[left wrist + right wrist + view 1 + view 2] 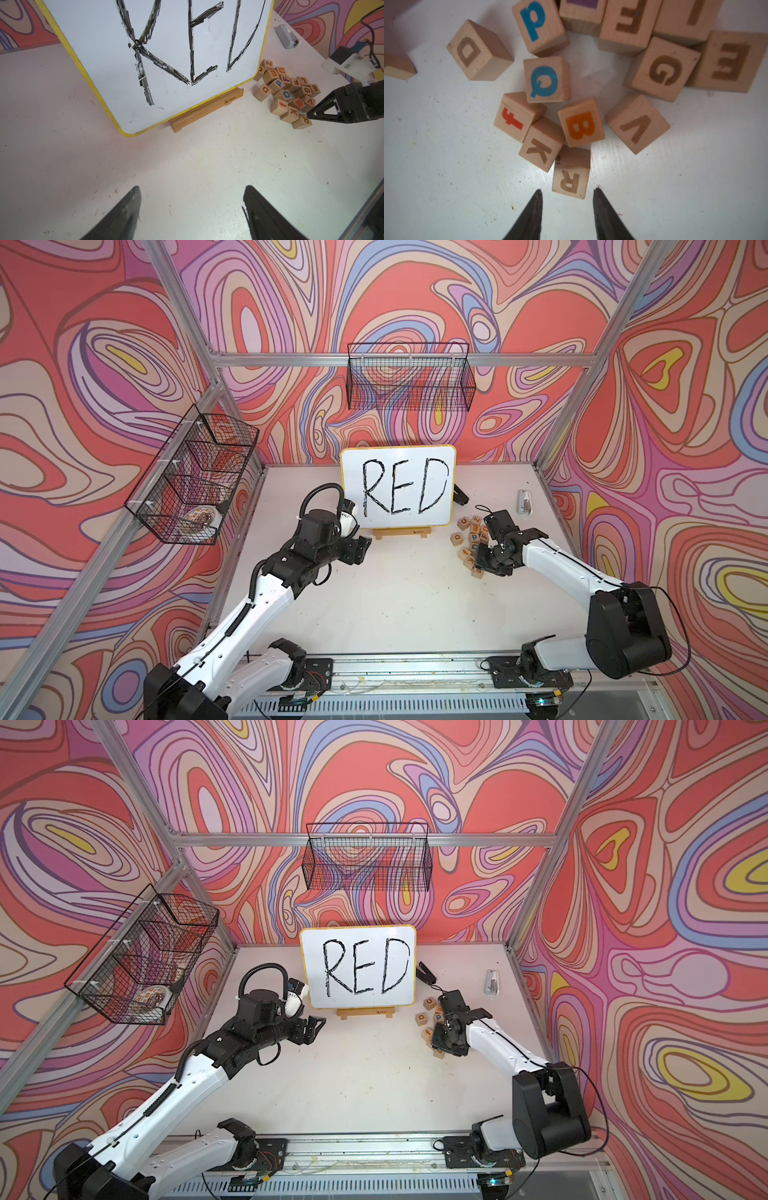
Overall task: Assemble the uppercase word "red" with letter blocks
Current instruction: Pick up the letter block from the center of the board.
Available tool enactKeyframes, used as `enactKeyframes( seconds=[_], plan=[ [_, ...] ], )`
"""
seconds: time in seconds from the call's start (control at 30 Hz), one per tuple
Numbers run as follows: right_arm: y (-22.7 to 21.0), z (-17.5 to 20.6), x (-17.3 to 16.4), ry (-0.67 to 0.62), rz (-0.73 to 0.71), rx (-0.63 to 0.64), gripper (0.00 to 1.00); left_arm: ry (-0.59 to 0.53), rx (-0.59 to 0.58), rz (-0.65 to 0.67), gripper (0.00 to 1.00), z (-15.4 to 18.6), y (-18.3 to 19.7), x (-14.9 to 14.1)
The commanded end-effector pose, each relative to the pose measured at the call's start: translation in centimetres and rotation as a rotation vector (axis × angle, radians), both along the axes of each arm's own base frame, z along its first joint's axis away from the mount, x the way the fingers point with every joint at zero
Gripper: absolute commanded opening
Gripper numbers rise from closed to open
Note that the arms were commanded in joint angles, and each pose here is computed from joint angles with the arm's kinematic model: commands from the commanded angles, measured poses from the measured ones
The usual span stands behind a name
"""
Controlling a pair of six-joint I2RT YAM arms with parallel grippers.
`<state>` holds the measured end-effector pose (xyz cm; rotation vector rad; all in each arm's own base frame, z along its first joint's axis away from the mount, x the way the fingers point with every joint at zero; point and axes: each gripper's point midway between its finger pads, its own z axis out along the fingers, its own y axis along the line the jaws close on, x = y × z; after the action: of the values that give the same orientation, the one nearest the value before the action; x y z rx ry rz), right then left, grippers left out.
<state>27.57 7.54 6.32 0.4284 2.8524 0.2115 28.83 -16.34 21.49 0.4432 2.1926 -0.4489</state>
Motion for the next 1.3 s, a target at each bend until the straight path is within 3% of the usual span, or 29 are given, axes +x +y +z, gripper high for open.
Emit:
enactKeyframes(
  seconds=[0.0,0.9,1.07,1.27],
  plan=[
    [0.3,-0.4,0.3,-0.01,-0.018,0.014,0.43,-0.009,0.001,-0.016,0.81,0.8,-0.1,-0.3],
    [0.1,-3.9,0.0,0.063,0.01,-0.031,0.37,-0.022,0.015,-0.003,0.81,0.9,0.3,-0.3],
    [0.1,-3.6,0.0,0.067,0.027,-0.037,0.27,-0.024,0.018,-0.002,0.8,1.0,0.4,-0.3],
    [1.0,-0.7,-0.6,0.057,0.153,-0.094,0.17,-0.025,0.021,-0.003,0.81,1.0,0.4,-0.3]
  ],
)
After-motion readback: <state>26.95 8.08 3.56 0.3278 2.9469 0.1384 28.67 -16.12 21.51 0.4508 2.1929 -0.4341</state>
